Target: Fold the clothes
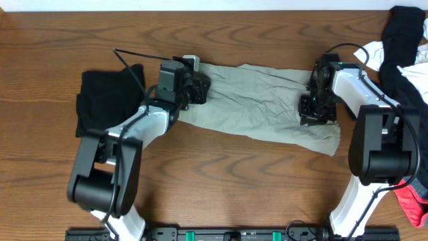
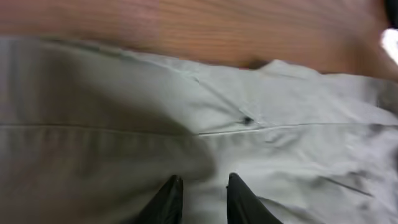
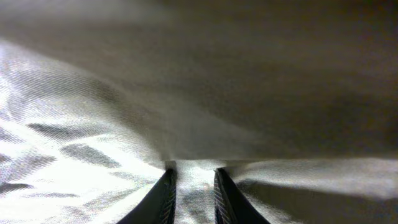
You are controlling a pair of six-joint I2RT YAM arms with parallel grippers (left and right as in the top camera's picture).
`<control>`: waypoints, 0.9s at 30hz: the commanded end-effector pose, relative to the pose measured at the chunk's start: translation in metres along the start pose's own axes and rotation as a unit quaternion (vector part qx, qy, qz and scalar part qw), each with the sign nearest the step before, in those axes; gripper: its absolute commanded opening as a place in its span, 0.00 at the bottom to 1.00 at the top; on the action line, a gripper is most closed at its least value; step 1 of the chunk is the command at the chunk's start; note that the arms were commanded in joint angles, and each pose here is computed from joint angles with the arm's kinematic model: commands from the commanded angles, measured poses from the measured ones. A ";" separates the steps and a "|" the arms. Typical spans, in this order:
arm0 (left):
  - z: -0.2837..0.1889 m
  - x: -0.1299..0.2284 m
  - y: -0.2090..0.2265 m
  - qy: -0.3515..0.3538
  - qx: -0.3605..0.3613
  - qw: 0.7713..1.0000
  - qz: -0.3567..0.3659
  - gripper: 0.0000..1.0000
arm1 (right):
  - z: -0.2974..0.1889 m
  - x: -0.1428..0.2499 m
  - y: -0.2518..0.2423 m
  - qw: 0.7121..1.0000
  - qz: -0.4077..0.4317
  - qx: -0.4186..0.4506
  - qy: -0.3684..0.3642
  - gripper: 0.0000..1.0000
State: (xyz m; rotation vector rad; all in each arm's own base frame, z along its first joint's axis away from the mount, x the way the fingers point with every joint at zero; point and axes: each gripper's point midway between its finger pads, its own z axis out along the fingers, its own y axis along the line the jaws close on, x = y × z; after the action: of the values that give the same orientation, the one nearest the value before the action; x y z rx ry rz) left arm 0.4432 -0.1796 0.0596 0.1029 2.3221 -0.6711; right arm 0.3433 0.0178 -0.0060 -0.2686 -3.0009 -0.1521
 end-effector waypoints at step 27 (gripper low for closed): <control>0.043 0.022 0.029 -0.005 -0.019 1.000 -0.001 0.24 | -0.044 -0.051 0.157 0.900 -0.273 -0.294 -0.173 0.31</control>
State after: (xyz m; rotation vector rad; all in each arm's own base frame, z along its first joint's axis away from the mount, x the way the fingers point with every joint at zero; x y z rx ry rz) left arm 0.4614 -0.1789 0.0105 0.0859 2.3055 -0.6351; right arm 0.4289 0.1458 0.0600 0.5158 -3.2582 -1.1050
